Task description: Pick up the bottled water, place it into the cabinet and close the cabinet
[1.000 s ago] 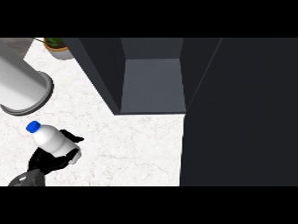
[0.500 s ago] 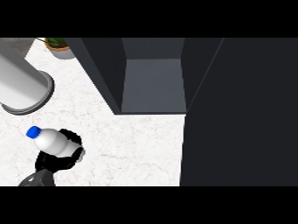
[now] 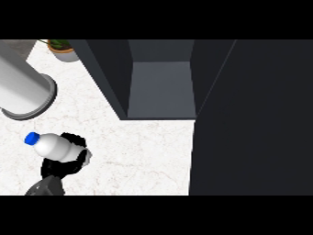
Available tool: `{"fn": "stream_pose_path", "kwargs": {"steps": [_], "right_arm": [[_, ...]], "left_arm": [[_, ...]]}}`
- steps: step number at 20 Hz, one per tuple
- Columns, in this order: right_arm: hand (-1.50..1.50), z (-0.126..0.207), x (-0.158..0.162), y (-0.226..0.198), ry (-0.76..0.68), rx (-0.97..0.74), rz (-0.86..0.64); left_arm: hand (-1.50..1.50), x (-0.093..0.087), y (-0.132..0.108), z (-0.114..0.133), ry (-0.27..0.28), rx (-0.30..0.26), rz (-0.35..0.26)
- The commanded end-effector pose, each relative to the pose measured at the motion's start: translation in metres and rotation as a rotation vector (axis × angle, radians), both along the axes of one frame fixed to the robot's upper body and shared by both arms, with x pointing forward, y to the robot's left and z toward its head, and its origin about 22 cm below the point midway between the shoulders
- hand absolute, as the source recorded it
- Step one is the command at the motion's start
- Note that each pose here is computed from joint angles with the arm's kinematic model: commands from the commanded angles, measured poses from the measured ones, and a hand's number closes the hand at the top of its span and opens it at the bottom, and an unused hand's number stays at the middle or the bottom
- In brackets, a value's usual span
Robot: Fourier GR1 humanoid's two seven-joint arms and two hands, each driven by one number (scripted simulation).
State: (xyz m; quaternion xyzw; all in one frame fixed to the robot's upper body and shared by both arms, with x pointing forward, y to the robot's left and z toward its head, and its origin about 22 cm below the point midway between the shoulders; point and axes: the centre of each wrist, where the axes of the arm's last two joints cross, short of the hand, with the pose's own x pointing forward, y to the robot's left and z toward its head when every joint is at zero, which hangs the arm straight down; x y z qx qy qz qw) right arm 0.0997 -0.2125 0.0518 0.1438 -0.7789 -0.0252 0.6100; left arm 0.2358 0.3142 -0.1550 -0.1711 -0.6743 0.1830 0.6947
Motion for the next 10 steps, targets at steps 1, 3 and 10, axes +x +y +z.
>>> {"fn": "stream_pose_path", "kwargs": {"steps": [1, 3, 10], "right_arm": [[-1.5, -0.005, 0.004, 0.006, -0.009, 0.001, 0.001], [-1.5, -0.011, 0.005, 0.001, -0.013, -0.002, -0.002], [-1.5, -0.01, 0.004, 0.012, -0.01, -0.013, 0.01]], "left_arm": [[1.5, 0.0, -0.013, -0.002, -0.073, -0.087, 0.001], [1.5, 0.016, -0.009, 0.011, -0.077, -0.086, -0.036], [1.5, 0.02, -0.026, 0.042, -0.074, -0.079, -0.074]]}}
